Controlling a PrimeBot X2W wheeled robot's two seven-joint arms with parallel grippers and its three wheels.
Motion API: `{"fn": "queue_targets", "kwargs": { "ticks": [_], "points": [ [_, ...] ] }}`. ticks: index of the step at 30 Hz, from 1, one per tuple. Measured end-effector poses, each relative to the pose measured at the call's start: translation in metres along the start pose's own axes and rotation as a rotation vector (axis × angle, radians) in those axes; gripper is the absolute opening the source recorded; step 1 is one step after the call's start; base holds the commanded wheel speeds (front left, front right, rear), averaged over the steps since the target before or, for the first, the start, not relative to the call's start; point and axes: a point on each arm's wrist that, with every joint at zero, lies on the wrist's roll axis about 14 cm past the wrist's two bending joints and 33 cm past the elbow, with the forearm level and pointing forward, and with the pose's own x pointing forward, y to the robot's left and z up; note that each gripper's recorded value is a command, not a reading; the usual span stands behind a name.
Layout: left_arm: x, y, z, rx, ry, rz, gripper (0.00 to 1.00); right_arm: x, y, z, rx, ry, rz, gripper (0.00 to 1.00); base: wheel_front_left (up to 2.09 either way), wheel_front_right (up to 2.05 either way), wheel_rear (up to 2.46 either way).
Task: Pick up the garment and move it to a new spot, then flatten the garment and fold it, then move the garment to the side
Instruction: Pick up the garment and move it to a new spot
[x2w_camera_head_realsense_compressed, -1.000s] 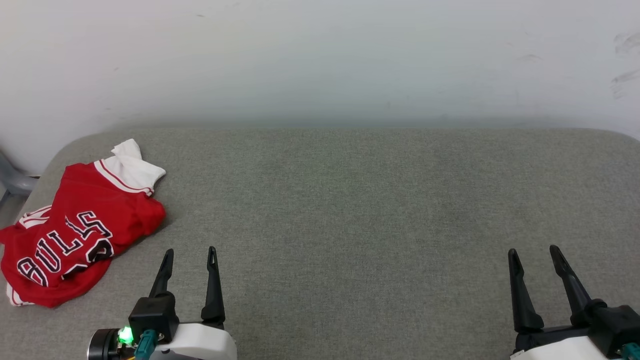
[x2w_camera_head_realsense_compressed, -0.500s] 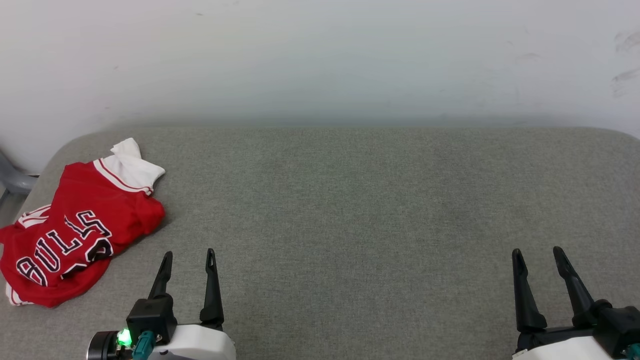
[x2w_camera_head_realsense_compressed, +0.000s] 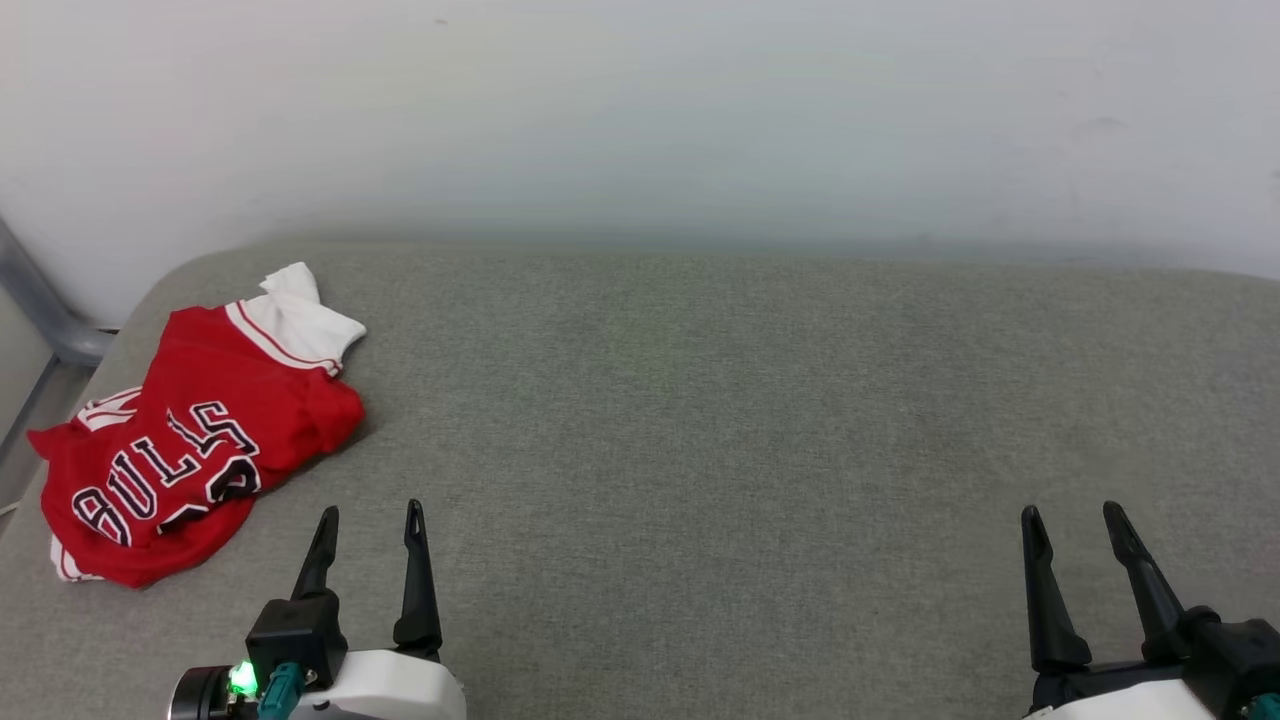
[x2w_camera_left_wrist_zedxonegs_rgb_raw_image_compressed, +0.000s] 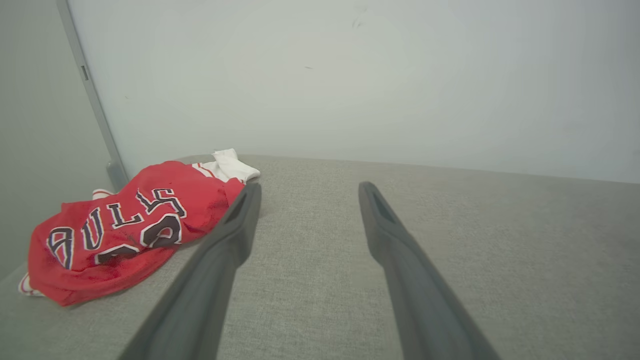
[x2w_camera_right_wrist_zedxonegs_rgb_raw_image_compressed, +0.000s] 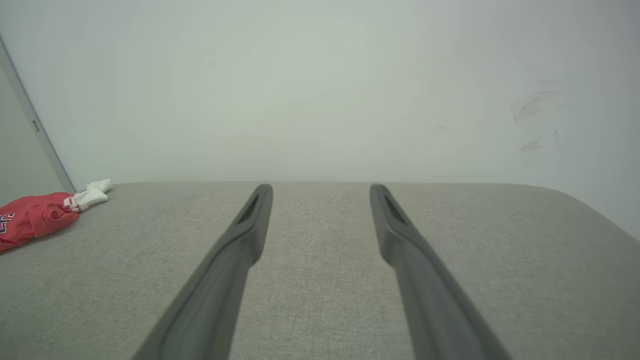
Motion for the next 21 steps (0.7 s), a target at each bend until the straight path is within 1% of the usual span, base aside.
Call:
{"fn": "queue_targets", "kwargs": {
  "ticks": [10, 21],
  "points": [
    [-0.016, 0.038, 0.003, 0.014, -0.002, 0.112, 1.0, 0.012, 0.03, -0.01, 0.023, 0.026, 0.093, 1.0, 0.0, 0.0, 0.0],
    [-0.05, 0.089, 0.005, 0.026, 0.002, 0.273, 1.0, 0.028, 0.077, -0.02, 0.051, 0.049, 0.238, 1.0, 0.0, 0.0, 0.0]
  ]
}}
